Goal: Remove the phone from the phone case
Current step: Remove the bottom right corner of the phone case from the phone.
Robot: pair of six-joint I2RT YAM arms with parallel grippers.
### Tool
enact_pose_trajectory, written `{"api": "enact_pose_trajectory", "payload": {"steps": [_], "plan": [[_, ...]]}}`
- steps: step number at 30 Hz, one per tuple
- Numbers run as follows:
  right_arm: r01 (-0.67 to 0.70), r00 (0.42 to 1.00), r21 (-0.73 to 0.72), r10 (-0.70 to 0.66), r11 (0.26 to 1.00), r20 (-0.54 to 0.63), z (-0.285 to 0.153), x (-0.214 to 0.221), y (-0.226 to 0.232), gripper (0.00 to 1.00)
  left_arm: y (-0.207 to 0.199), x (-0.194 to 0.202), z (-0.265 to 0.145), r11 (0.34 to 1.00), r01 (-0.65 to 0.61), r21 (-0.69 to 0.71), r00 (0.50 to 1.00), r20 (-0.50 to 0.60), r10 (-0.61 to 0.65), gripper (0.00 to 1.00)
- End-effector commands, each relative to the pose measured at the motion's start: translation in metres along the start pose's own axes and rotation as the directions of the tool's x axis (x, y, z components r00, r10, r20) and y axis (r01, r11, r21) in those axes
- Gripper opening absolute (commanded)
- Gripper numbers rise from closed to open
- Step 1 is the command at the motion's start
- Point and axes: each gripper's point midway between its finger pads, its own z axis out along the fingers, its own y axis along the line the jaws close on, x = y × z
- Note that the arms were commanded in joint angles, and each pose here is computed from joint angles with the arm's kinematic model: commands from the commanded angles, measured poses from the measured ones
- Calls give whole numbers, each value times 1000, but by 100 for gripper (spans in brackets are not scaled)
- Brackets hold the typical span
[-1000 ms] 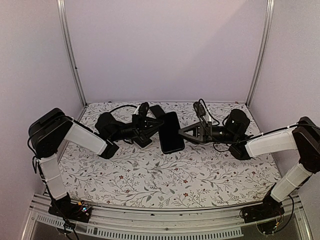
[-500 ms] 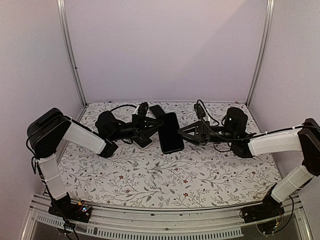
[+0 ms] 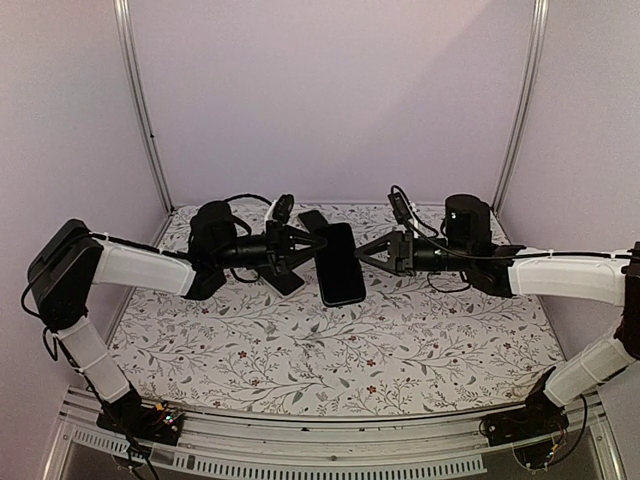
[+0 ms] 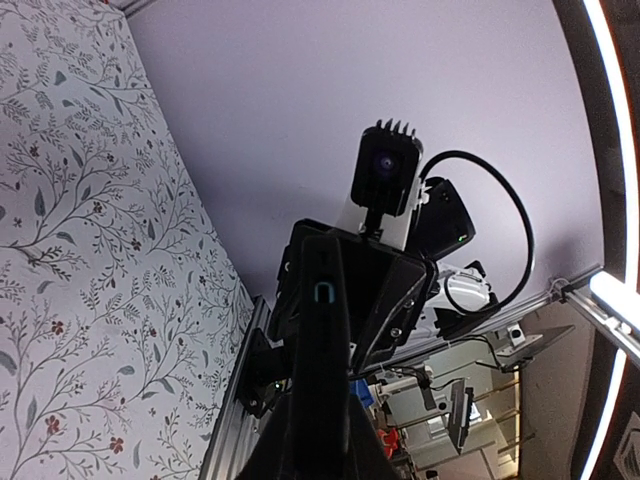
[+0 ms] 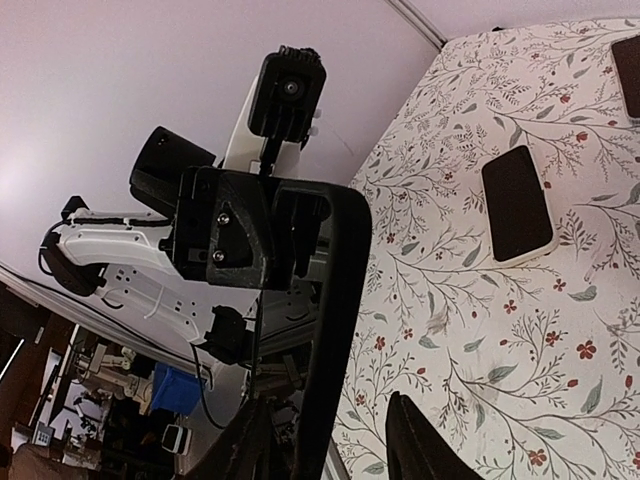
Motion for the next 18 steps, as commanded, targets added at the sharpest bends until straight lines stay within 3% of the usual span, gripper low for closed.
{"api": "enact_pose_trajectory", "payload": {"steps": [1,18], "plan": [[54,998,19,-54,998,-25,-3,3,6,39,-14,-21,-7,997,-75,-11,996,45,76,0],[37,994,73,-29,997,-110,-5,29,-1,32,-31,-46,-22,993,-117,-9,983,141,117,0]]}}
